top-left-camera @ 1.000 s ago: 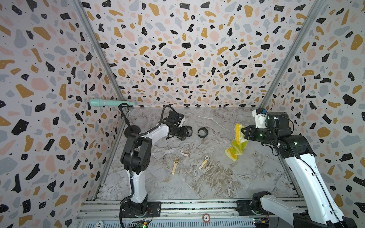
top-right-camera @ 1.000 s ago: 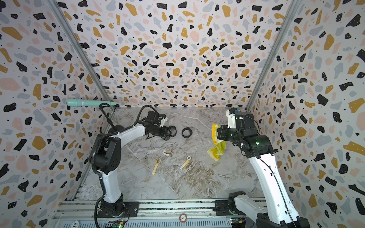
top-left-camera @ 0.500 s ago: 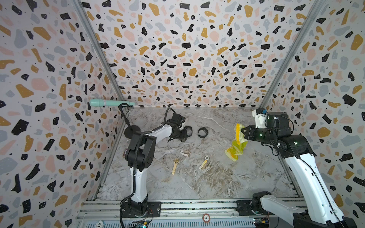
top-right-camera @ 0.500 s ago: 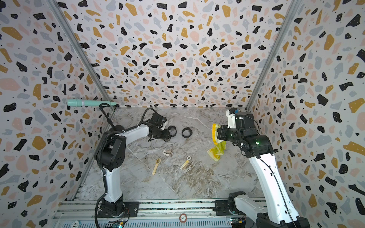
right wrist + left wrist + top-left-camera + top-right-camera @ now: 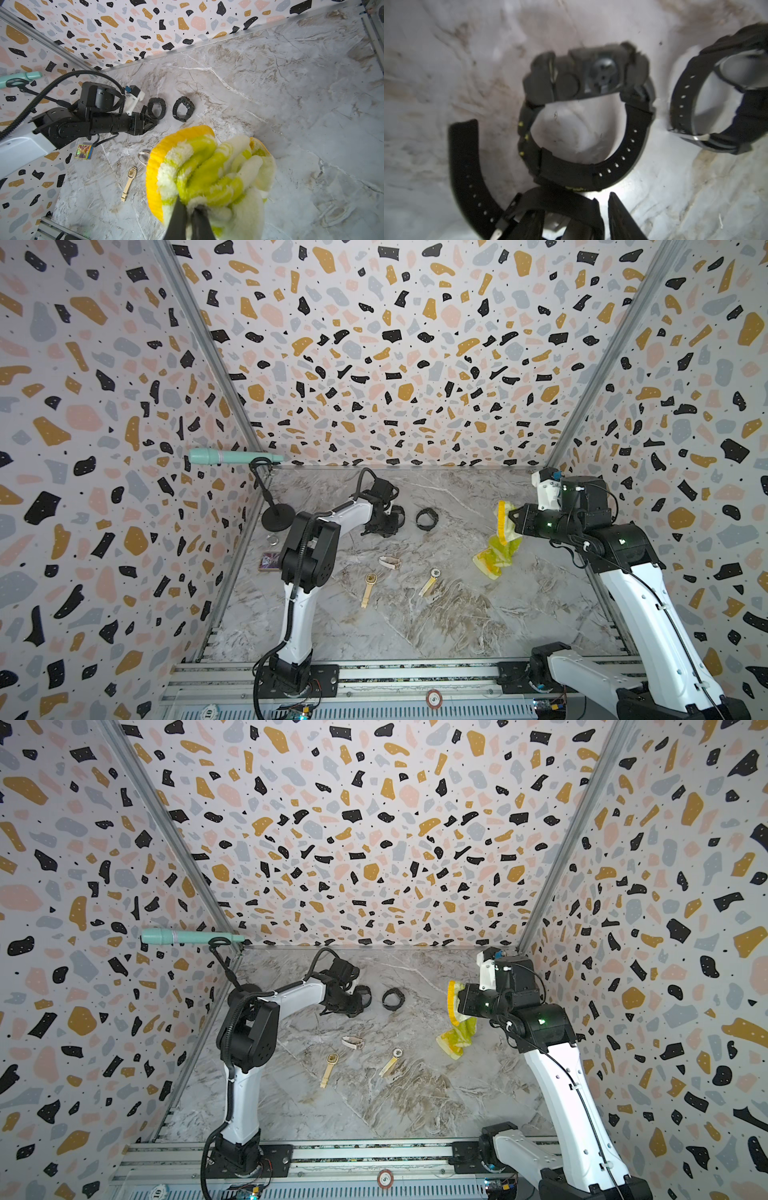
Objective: Wipe the watch dial
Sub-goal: Adjust the watch at the center of the board.
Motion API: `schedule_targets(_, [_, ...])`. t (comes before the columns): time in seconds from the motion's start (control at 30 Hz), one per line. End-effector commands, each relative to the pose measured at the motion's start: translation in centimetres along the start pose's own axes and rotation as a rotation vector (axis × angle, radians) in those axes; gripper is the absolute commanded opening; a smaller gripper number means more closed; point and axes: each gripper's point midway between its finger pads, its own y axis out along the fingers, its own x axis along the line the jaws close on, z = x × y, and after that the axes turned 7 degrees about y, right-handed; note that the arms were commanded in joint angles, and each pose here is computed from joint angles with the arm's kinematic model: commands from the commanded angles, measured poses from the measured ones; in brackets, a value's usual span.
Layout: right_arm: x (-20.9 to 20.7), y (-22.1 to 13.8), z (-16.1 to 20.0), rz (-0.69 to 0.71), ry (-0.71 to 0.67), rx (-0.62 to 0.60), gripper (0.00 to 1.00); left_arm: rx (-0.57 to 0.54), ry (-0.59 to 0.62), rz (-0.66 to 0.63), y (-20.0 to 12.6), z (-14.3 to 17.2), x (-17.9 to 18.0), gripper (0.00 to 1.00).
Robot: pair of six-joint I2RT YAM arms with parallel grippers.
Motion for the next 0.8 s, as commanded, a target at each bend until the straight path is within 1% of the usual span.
schedule_targets(0.0, [-0.2,-1.0,-0.3,0.011,0.001,-0.033,0.0,0.037,-0.015,-0.047,-0.2,0.3,0.4,0.48])
schedule_targets(0.1, [-0.4,-1.0,-0.2,0.014,0.003,-0.034,0.0,0.049,-0.027,-0.068,0.0,0.4,0.8,0.46])
schedule_targets(0.2, [-0.6,-0.8,0.0,0.017,0.007,-0.032,0.0,0.043,-0.037,-0.056,-0.3,0.2,0.5,0.44])
schedule_targets(0.37, [-0.9,-0.4,0.3,0.009,0.016,-0.031,0.0,0.037,-0.038,-0.067,-0.3,-0.5,0.6,0.42])
schedule_targets(0.67, [-1.2,0.2,0.5,-0.004,0.023,-0.023,0.0,0.056,-0.033,-0.048,0.0,-0.7,0.3,0.2])
schedule_targets(0.7, [-1.2,0.2,0.6,-0.005,0.024,-0.022,0.0,0.06,-0.034,-0.045,0.1,-0.6,0.2,0.15])
schedule_targets(0.77, [-1.2,0.4,0.7,-0.007,0.025,-0.018,0.0,0.067,-0.039,-0.031,0.1,-0.4,0.0,0.09])
